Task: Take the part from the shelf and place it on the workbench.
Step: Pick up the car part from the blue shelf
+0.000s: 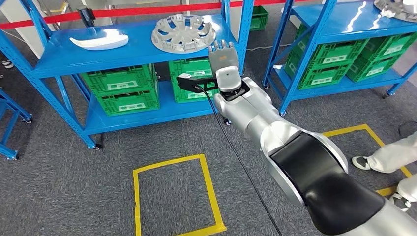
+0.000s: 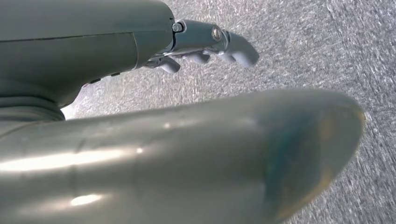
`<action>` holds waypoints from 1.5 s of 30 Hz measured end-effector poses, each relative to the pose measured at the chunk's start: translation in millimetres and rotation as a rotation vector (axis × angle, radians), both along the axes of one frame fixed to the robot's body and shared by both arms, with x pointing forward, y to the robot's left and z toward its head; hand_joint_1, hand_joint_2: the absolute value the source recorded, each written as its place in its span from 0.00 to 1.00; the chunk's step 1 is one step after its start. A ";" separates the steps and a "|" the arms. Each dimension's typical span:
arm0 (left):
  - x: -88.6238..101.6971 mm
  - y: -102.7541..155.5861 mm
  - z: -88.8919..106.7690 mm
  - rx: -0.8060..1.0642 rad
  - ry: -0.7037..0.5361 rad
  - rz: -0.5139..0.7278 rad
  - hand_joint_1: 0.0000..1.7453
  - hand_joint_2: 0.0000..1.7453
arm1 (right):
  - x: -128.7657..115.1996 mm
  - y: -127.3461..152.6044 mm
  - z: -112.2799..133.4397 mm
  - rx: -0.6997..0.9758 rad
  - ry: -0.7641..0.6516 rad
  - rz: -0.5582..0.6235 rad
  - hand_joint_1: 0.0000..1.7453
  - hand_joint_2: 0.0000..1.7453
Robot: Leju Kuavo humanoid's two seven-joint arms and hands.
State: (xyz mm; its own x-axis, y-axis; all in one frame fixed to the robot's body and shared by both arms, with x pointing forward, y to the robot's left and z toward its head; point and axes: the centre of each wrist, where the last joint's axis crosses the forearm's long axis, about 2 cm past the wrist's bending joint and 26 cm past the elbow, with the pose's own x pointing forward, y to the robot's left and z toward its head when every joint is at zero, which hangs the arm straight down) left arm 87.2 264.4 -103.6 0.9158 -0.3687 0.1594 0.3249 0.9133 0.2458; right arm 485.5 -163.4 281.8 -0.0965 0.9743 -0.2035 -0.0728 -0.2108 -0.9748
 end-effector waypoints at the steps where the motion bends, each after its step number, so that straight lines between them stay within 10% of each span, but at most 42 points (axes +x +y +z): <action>1: 0.1 0.5 0.0 0.001 0.000 0.001 0.00 0.00 | 0.0 0.3 0.2 0.000 0.000 0.000 0.00 1.00; 45: -4.4 -1.4 -0.7 0.015 0.005 0.016 0.00 0.00 | -17.7 38.1 -19.8 0.002 0.020 0.218 0.00 1.00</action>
